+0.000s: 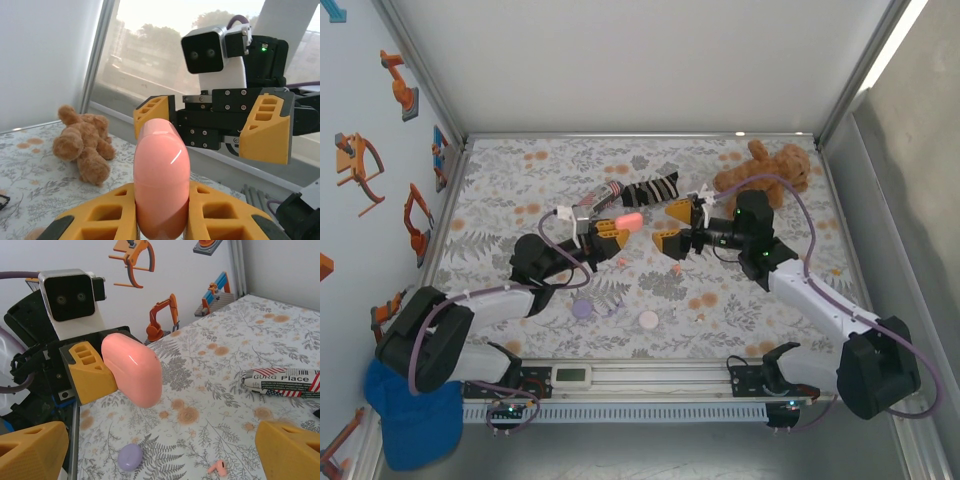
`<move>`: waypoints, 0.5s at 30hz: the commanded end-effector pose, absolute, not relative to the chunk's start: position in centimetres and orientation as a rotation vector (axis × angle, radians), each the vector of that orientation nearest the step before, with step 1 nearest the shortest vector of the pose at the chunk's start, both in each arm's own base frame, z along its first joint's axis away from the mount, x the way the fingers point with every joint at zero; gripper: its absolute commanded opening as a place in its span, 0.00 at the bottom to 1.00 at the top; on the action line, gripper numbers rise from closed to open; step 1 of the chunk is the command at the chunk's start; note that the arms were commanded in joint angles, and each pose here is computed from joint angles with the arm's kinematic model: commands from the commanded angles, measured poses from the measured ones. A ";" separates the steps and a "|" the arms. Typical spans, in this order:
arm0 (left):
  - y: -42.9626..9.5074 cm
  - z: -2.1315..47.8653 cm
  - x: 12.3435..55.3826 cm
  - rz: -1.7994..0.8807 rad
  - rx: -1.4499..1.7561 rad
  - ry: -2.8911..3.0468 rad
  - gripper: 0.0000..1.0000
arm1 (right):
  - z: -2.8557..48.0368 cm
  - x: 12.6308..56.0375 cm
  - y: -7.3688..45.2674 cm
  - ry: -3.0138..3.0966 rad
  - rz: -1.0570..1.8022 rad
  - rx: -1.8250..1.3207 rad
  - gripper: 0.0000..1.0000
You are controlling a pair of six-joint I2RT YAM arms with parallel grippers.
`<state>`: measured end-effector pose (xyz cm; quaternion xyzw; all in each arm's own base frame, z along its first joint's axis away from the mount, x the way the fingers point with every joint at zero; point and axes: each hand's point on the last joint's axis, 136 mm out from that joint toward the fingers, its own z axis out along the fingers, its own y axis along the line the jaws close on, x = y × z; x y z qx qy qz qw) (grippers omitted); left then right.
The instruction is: Insert the wireless bluetooth earbuds into the charging case
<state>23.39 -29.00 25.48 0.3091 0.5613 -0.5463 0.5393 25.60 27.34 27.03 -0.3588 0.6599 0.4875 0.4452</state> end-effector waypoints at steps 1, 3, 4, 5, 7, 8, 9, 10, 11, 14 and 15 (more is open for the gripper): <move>-29.6 27.4 22.3 -1.295 0.836 1.187 0.00 | 28.8 25.1 28.2 1.564 1.214 -0.949 0.94; -29.9 27.5 22.1 -1.310 0.859 1.180 0.00 | 28.7 25.1 28.4 1.571 1.201 -0.958 0.94; -30.1 27.4 22.1 -1.315 0.862 1.182 0.00 | 28.8 25.1 28.5 1.570 1.194 -0.962 0.94; -30.3 27.5 22.1 -1.316 0.866 1.177 0.00 | 28.7 25.2 28.5 1.574 1.191 -0.962 0.93; -30.5 27.4 22.1 -1.319 0.870 1.177 0.00 | 28.7 25.4 28.6 1.574 1.185 -0.961 0.93; -30.6 27.5 22.1 -1.318 0.874 1.174 0.00 | 28.6 25.6 28.7 1.581 1.182 -0.958 0.93; -30.7 27.5 21.9 -1.321 0.880 1.169 0.00 | 28.6 25.7 28.7 1.584 1.179 -0.958 0.92; -30.8 27.5 22.0 -1.319 0.880 1.169 0.00 | 28.5 25.7 28.9 1.587 1.180 -0.961 0.92; -30.8 27.5 22.0 -1.319 0.882 1.167 0.00 | 28.5 25.8 29.0 1.589 1.179 -0.962 0.91; -30.8 27.7 22.0 -1.314 0.884 1.159 0.00 | 28.5 26.1 29.2 1.596 1.178 -0.960 0.88; -30.8 27.7 21.9 -1.312 0.885 1.158 0.00 | 28.5 26.3 29.3 1.599 1.171 -0.955 0.87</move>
